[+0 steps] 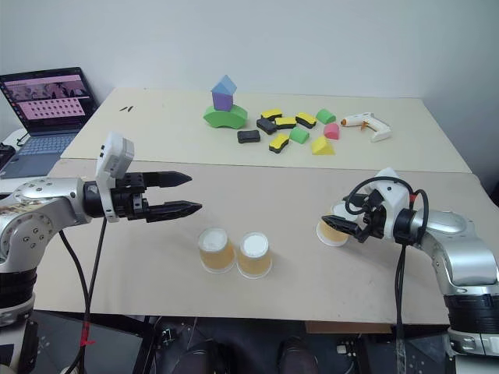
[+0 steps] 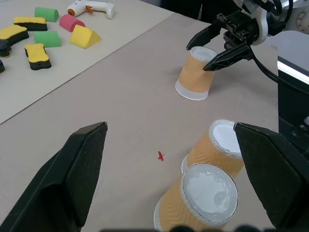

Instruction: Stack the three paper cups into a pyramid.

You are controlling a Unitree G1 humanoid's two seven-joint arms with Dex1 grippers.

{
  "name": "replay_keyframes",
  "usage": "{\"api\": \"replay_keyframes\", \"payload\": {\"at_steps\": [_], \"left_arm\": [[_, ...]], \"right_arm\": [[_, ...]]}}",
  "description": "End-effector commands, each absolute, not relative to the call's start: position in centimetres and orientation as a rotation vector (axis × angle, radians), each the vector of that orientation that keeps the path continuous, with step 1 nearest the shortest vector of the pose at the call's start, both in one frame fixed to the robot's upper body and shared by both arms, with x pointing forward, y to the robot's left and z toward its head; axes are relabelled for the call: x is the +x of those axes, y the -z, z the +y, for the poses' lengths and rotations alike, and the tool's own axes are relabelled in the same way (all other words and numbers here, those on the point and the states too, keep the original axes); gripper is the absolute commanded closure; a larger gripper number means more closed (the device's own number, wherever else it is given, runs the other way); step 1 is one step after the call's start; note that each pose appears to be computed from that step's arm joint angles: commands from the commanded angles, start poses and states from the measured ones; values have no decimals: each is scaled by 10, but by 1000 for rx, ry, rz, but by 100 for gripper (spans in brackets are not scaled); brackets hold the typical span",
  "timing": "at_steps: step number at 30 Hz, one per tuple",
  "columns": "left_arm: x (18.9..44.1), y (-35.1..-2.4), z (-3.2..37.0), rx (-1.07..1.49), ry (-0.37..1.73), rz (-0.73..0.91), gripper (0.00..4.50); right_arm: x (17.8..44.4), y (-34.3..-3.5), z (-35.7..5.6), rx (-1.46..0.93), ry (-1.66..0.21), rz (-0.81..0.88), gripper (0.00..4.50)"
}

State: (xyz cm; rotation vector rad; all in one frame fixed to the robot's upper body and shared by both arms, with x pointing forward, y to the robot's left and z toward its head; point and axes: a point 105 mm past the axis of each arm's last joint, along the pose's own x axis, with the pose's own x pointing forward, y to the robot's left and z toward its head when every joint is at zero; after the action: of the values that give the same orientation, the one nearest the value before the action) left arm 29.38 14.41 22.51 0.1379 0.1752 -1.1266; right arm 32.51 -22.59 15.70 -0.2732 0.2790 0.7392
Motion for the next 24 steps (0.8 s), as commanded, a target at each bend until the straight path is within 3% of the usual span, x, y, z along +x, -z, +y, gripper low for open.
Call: {"api": "replay_keyframes", "payload": {"at_steps": [1,7,16,20,24], "left_arm": [[292,-234,147,166,1112,143,0],[293,-233,147,163,1107,145,0],[295,-231,148,156,1106,146,0],[298,-230,146,151,1120,144,0],[300,-227,144,151,1131,145,0]], "right_arm": [[327,-171,-226,-295,-738,239,8],[327,-172,-228,-296,-733,240,178],[325,-199,-221,-339,-757,182,178],[312,-285,-200,-436,-904,56,178],[302,-320,-168,-434,-1073,29,178]]}}
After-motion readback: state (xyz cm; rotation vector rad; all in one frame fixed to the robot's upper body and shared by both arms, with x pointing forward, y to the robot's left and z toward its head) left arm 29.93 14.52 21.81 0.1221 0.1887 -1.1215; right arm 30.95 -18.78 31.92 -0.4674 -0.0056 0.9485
